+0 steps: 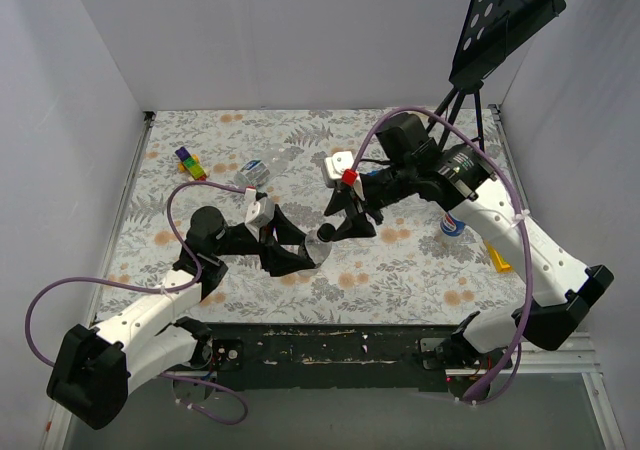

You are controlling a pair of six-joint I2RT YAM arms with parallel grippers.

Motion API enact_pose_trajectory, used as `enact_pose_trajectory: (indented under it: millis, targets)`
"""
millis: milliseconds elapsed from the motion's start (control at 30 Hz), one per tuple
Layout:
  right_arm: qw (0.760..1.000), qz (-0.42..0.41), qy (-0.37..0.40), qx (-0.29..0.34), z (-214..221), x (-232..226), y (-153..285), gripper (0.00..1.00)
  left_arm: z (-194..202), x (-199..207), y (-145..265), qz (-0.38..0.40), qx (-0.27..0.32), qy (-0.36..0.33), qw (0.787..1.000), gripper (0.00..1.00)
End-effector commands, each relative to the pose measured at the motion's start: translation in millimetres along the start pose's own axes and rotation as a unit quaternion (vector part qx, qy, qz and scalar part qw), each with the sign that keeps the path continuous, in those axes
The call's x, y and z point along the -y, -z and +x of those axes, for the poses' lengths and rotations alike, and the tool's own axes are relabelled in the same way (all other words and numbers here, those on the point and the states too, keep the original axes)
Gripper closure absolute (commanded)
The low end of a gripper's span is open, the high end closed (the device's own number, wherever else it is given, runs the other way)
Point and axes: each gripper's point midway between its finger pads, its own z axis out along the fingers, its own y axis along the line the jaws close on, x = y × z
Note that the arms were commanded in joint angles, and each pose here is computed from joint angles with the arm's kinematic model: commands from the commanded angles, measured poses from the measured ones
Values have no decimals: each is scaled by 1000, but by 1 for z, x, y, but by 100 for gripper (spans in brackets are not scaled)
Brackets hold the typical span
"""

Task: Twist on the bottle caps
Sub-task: Screw the bottle cap onto the plastic bottle.

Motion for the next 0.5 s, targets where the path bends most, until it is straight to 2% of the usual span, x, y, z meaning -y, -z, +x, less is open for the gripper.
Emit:
enact_pose_trajectory:
  millis: [0,133,333,467]
  targets:
    - [999,-22,25,26,-16,-7,4,43,-17,4,-2,14,11,-25,1000,100]
    - [999,-27,22,28,-15,-6,1,52,-17,4,-2,15,11,-25,1000,100]
    - [999,-23,7,27,-13,-2,-2,82,-18,0,-1,3,13,-30,999,100]
    - [999,-28,-19,21,-4,-6,-8,88,-23,-9,1,-35,24,-52,998,100]
